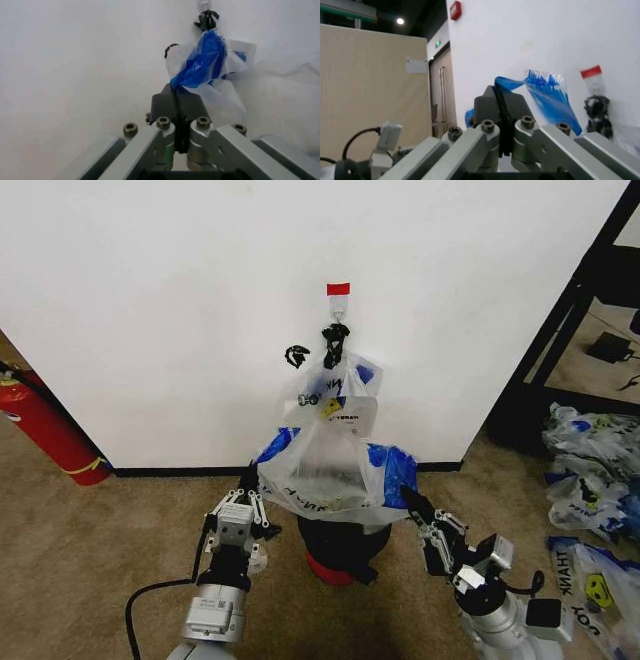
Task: Pick up the garbage bag from the wall and place it over the trash bin.
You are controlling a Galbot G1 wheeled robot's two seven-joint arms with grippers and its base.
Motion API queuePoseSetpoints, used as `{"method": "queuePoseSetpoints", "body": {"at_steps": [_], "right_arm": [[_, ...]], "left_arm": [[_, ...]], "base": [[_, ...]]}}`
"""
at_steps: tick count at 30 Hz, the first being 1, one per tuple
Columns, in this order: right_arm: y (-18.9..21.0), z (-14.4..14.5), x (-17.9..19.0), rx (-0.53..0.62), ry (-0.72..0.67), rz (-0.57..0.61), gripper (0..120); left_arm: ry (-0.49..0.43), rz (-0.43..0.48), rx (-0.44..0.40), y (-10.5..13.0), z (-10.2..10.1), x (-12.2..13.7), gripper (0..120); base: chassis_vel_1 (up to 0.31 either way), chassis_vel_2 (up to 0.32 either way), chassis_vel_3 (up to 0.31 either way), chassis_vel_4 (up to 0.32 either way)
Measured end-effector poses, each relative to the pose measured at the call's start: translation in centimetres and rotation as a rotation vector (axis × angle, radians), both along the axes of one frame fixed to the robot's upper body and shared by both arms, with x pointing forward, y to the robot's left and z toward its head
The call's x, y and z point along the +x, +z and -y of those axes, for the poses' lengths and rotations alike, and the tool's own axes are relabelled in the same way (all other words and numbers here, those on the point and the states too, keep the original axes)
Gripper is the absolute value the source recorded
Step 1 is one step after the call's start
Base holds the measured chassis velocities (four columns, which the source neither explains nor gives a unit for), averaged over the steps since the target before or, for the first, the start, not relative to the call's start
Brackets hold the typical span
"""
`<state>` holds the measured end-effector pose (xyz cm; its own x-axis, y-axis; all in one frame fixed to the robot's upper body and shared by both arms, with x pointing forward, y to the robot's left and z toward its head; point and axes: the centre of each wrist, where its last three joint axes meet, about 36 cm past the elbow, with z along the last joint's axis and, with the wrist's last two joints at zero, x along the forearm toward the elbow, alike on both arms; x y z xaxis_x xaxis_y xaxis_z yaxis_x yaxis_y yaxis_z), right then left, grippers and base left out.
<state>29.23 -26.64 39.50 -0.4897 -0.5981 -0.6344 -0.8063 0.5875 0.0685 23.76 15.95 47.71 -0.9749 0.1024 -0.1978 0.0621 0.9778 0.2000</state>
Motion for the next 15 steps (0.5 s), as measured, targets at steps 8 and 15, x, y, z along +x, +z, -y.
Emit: {"method": "queuePoseSetpoints", "body": {"at_steps": [8, 15], "right_arm": [[0.3, 0.1, 0.1, -0.012, -0.009, 0.016, 0], [-3.0, 1.2, 1.2, -0.021, -0.081, -0.047, 0]], "left_arm": [[-0.023, -0.036, 0.016, -2.0, 0.9, -0.1, 0], [-0.026, -0.059, 0.041, -3.9, 1.2, 1.2, 0]], "base": [[0.000, 0.000, 0.000, 0.000], [0.000, 0.000, 0.000, 0.000]]}}
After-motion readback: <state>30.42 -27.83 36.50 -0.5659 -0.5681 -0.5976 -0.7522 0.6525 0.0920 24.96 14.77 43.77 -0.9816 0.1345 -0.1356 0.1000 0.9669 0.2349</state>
